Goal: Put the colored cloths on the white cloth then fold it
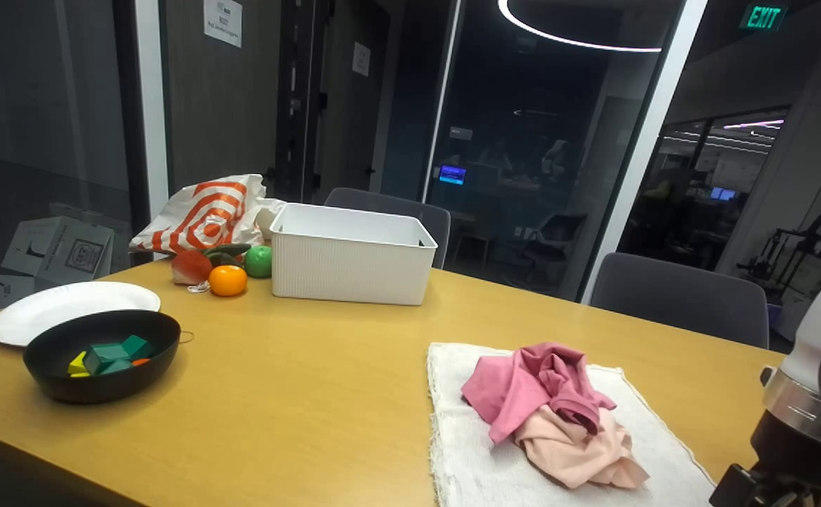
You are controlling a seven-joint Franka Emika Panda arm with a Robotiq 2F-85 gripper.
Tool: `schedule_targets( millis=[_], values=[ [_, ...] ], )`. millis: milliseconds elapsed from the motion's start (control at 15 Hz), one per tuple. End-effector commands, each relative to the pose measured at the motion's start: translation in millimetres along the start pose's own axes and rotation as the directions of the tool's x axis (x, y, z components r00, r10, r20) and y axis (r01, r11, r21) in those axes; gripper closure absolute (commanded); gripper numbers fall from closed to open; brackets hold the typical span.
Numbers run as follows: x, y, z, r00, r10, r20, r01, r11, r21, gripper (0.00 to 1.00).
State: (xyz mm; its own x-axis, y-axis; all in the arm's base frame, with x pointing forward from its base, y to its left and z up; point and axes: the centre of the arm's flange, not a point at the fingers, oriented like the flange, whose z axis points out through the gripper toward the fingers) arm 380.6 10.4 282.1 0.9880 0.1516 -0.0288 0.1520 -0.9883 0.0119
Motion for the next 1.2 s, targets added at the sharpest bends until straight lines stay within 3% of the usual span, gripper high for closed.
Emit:
schedule_targets(
  millis=[0, 600, 733, 933, 1133],
  values=[
    [-9, 5, 10, 0.998, -0.042, -0.038, 0.042, 0.999, -0.003, 0.26],
    [-4, 16, 5, 0.999, -0.031, -0.028, 0.031, 1.0, 0.0, 0.95],
    [-3, 18, 0, 1.0, -0.013, -0.028, 0.013, 1.0, -0.007, 0.98],
    [-3, 26, -11, 0.999, 0.03, -0.037, -0.032, 0.998, -0.055, 0.94],
    [-7, 41, -21, 0.995, 0.101, -0.024, -0.103, 0.984, -0.146, 0.95]
  ],
)
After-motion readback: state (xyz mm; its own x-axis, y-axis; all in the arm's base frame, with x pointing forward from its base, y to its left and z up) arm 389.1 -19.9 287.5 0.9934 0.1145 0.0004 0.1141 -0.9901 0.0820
